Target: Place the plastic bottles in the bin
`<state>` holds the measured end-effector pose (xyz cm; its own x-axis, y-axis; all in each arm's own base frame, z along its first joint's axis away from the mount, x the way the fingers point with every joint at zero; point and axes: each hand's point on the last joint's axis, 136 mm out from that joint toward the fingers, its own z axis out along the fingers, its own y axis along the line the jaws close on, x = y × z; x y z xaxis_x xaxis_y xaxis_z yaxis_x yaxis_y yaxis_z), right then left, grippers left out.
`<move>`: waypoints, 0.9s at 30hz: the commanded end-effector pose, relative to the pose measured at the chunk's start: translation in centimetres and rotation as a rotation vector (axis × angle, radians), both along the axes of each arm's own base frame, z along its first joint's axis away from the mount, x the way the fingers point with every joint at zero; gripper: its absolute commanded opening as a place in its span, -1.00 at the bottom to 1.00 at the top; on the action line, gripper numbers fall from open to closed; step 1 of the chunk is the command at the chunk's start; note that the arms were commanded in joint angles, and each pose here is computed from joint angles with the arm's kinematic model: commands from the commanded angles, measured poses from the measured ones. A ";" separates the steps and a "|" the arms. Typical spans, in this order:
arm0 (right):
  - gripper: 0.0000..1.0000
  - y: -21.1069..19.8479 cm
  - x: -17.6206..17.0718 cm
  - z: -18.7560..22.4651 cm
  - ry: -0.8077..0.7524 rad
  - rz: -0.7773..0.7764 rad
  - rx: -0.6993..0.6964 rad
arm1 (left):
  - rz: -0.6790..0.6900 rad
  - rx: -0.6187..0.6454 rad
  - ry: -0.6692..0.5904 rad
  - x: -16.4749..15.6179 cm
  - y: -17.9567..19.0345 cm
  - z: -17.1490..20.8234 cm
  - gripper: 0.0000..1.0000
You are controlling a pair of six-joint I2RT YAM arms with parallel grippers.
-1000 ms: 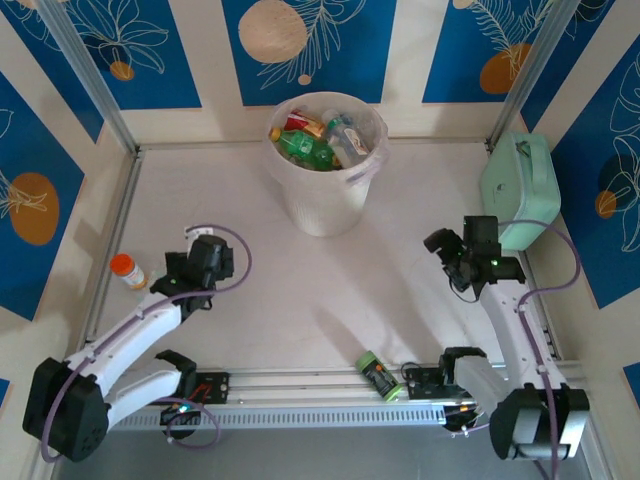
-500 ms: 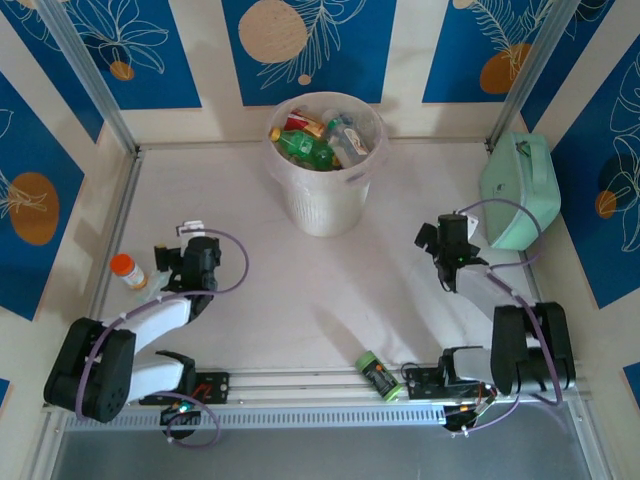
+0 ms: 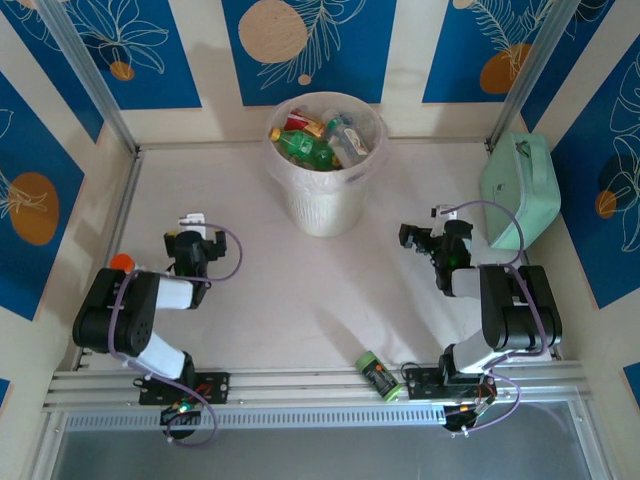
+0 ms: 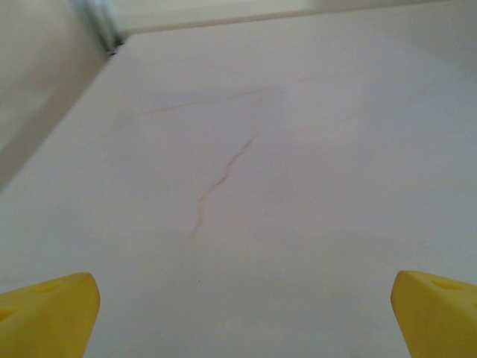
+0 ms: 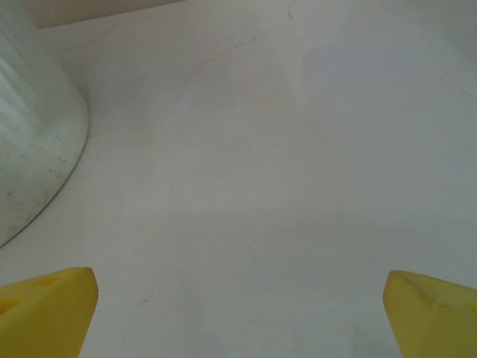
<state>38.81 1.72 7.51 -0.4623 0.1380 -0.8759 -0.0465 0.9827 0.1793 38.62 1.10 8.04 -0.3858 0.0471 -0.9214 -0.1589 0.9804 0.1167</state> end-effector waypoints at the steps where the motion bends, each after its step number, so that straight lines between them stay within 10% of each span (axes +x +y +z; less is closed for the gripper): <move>1: 0.98 1.0 0.8 2.0 -0.099 0.067 -0.019 | -0.110 -0.053 -0.077 0.6 -1.2 1.3 1.00; 27: 0.98 1.2 0.8 1.9 -0.094 0.063 -0.041 | -0.230 -0.008 -0.051 1.0 -3.8 1.1 1.00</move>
